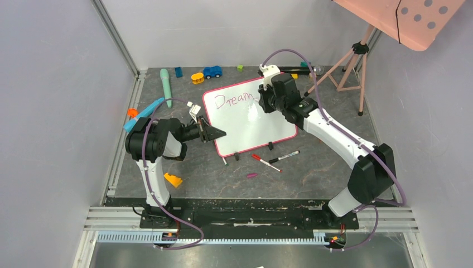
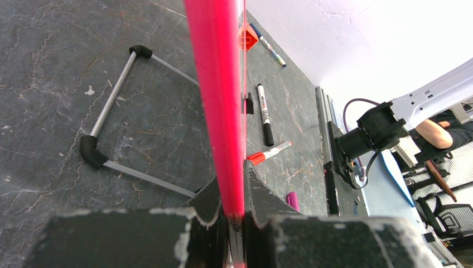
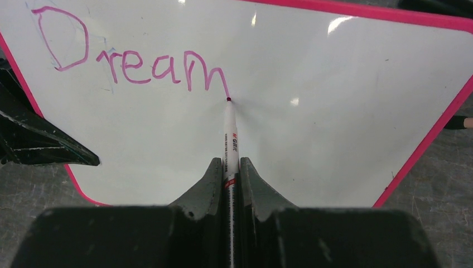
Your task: Write a sentence on the whiteboard
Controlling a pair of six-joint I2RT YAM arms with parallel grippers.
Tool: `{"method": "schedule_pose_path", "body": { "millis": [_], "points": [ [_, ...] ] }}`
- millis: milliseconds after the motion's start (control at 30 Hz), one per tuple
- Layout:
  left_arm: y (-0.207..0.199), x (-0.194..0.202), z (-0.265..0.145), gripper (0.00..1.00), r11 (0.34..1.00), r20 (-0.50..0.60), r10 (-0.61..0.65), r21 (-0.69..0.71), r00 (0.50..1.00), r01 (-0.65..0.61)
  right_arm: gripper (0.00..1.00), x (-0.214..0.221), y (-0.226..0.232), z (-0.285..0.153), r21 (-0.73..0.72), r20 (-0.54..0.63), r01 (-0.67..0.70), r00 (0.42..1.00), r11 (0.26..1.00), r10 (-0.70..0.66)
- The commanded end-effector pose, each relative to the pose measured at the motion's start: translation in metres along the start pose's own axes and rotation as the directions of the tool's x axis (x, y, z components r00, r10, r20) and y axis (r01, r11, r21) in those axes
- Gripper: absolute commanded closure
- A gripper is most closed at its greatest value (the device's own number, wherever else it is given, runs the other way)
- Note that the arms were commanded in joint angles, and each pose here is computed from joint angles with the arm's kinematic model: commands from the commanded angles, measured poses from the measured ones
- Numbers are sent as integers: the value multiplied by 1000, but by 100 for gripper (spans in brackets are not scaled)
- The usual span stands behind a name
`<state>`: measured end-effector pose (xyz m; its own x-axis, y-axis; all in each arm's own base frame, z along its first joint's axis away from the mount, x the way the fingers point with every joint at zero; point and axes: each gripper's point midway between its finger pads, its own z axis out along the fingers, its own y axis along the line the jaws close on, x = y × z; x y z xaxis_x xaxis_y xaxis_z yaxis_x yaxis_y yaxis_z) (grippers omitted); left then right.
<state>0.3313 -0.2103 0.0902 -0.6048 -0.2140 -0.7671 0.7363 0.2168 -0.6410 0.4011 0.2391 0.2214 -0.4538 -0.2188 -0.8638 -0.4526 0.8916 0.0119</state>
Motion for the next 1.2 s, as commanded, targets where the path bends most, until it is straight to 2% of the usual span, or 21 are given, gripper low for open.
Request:
{"method": "schedule_pose_path", "body": {
  "millis": [0,200,533,1167],
  "points": [
    [21,-2,-6,98,981,29,192,-46,981,-190,100,15,-13,-2,43,-28,-4,1000,999,6],
    [22,-2,-6,98,981,29,191,-46,981,-190,100,0,-11,-4,34,3,-11,1000,999,11],
    [22,-2,-6,98,981,30,191,-47,981,-190,100,-46,-6,-34,-18,120,-26,992,1000,28],
    [22,-1,-6,98,981,28,189,-48,982,-187,100,-44,-39,-42,69,123,-42,992,997,33]
  ]
}}
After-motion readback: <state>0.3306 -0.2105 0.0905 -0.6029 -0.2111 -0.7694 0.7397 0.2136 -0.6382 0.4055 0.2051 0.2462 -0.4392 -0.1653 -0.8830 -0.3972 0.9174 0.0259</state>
